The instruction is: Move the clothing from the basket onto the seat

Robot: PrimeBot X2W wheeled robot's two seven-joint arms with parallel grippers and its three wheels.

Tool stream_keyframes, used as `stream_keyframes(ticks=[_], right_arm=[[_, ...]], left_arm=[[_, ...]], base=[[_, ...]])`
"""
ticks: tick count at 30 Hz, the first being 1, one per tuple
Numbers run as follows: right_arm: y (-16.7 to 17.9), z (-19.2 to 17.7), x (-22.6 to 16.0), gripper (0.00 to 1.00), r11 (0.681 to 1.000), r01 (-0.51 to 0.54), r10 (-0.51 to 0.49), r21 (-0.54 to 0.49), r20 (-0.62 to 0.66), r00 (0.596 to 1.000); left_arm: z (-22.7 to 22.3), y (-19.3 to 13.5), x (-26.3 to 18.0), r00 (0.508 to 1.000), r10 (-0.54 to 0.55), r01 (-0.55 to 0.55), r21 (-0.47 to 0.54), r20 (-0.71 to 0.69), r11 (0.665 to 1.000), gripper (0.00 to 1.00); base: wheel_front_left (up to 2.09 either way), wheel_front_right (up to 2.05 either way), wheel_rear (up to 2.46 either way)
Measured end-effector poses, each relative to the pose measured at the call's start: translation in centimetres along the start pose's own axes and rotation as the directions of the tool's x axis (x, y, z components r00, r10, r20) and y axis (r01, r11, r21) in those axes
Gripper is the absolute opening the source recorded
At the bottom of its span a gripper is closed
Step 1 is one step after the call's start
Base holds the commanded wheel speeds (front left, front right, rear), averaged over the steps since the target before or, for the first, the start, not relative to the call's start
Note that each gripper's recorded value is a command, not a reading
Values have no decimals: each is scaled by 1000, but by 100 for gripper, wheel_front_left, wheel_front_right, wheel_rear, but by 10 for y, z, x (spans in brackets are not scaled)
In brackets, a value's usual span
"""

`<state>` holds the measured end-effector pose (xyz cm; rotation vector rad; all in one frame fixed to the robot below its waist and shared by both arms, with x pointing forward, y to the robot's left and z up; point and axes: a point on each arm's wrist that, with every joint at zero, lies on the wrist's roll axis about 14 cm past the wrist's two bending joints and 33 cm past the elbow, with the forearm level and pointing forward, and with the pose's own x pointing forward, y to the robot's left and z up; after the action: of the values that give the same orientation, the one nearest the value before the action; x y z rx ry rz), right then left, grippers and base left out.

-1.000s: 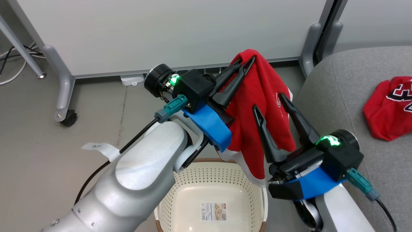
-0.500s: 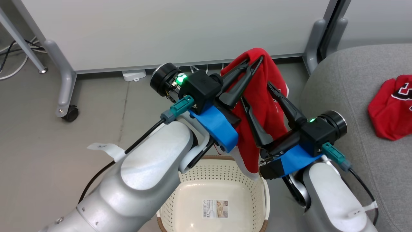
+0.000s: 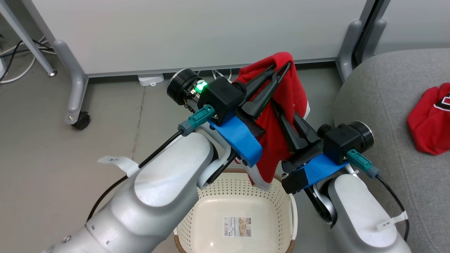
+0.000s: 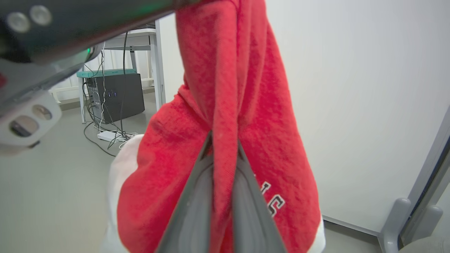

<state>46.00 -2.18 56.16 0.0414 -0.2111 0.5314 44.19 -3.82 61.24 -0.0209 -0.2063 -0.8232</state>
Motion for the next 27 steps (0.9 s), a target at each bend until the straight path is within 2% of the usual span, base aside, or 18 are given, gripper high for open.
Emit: stream_keyframes(ticks=[27], right_arm=[[-4, 2, -1, 0, 1000, 18, -18, 24, 7, 1000]], left_arm=[[-7, 0, -1, 1000, 2, -2, -7, -17, 1000, 2]], base=[[0, 0, 0]])
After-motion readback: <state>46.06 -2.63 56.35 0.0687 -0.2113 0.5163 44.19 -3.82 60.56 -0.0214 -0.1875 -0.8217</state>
